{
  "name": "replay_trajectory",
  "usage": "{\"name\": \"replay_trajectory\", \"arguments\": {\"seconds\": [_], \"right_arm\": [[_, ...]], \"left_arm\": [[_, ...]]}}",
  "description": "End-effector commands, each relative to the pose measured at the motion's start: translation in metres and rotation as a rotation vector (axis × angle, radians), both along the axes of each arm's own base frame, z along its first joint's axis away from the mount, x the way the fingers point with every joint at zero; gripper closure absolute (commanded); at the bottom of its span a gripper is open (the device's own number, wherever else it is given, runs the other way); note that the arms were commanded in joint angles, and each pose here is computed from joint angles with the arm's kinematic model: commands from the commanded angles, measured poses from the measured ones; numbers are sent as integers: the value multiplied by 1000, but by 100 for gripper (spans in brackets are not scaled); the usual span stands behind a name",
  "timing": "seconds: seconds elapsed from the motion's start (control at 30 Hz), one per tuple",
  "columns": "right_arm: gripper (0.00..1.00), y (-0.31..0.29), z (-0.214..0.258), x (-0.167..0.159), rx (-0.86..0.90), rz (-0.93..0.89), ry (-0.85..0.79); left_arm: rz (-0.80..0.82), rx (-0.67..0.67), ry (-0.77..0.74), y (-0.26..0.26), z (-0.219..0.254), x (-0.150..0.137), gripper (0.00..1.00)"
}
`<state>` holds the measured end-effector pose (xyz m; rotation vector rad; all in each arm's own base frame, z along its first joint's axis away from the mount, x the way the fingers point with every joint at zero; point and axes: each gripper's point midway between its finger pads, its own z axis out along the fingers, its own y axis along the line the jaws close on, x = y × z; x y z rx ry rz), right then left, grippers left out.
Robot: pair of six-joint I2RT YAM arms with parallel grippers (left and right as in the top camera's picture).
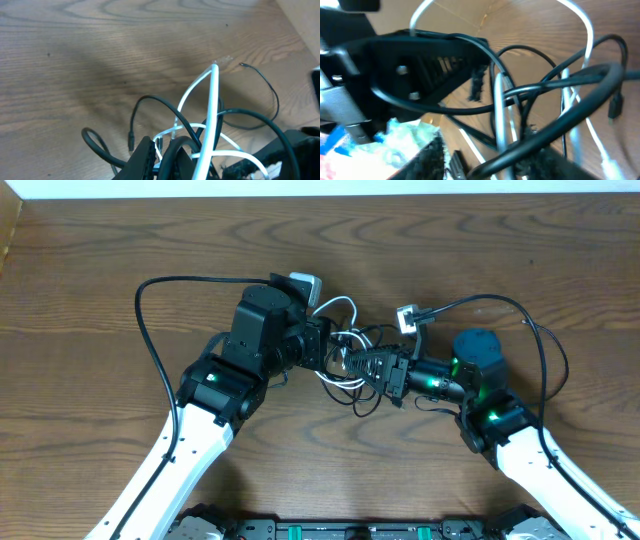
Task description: Untangle cables
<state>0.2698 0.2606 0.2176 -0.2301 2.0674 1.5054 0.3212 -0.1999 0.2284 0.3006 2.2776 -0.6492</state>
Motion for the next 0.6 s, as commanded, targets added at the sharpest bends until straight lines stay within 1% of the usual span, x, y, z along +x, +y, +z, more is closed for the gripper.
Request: {"name": "replay_trajectory", "arguments": {"seconds": [0.0, 0.07, 0.1, 0.13, 0.2, 0.23, 0.3, 0.4, 0.57], "right_arm": [[72, 1, -1, 7, -11, -29, -7], [85, 0, -1, 9, -18, -41, -16], [94, -1, -1, 10, -18, -44, -16], [99, 0, 2, 10, -10, -43, -28], [99, 1, 12, 9, 17, -22, -64], [99, 2, 18, 8, 37, -10, -84], [99, -1, 34, 8, 80, 5, -124], [99, -14, 51, 13, 118, -15, -156], [99, -52, 70, 25, 140, -91, -199]], "left_arm": [[-30, -54, -21, -8, 19, -1, 93], [-49, -67, -15, -11, 20, -3, 93], [-50, -67, -14, -11, 20, -3, 92], [-54, -61, -15, -11, 19, -4, 92], [-65, -35, -31, -9, 18, -3, 92], [-40, -11, -33, -4, 15, -1, 93], [39, 56, -34, 11, 8, 5, 92], [192, 199, -38, 46, -4, 14, 93], [386, 425, -26, 99, -17, 12, 93]]}}
